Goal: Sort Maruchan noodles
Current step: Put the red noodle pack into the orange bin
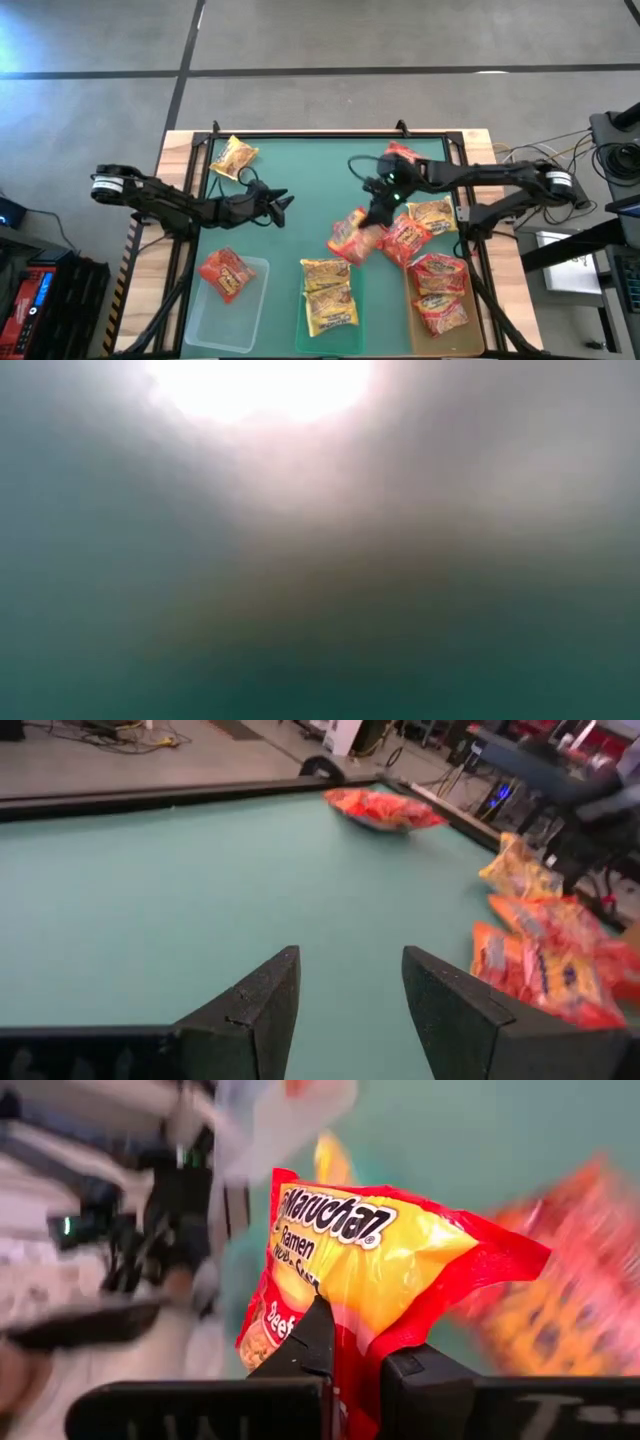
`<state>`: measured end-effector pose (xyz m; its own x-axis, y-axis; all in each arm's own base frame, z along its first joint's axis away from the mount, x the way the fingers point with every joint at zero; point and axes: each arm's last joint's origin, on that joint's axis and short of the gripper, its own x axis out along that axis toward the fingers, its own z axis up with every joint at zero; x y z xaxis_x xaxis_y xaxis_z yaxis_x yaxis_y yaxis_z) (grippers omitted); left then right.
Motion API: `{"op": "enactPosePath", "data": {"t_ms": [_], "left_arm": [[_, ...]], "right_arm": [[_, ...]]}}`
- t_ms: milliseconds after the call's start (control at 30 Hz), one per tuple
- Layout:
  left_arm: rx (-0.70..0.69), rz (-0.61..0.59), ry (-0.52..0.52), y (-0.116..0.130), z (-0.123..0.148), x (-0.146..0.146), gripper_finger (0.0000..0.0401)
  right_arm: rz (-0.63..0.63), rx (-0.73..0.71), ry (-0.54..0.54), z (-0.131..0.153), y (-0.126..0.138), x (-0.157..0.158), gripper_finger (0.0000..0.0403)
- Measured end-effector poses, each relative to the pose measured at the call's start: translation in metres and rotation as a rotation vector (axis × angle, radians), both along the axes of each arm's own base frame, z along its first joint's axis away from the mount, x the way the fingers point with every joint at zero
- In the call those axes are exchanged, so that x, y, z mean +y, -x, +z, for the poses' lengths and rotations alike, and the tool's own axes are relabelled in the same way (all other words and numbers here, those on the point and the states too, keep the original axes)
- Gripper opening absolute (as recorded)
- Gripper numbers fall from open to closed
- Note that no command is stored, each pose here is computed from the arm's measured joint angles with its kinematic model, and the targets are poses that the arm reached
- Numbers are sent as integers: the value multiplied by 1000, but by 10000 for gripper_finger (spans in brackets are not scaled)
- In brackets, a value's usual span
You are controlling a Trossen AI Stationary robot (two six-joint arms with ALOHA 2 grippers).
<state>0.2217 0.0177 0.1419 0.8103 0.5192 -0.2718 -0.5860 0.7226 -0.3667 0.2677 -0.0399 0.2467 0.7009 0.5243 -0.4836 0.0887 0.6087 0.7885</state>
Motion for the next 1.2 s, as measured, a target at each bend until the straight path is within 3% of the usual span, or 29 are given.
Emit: {"op": "enactPosePath", "data": {"t_ms": [300, 400, 633, 767, 967, 1200], "left_arm": [[4, 0, 1, -2, -1, 0, 162], [14, -1, 1, -3, -2, 0, 162], [23, -2, -2, -5, -4, 0, 162], [22, -3, -6, -6, -3, 0, 162], [35, -9, -20, -5, -4, 0, 162], [45, -9, -21, -5, -5, 0, 162]], "right_arm": [[254, 212, -31, 12, 39, 86, 11], [300, 316, -85, 13, 51, 105, 12], [224, 795, -150, 2, 86, 121, 12], [173, 948, -148, -1, 97, 123, 13], [108, 1070, -215, -1, 100, 125, 17], [106, 1069, -279, 16, 95, 127, 73]]}}
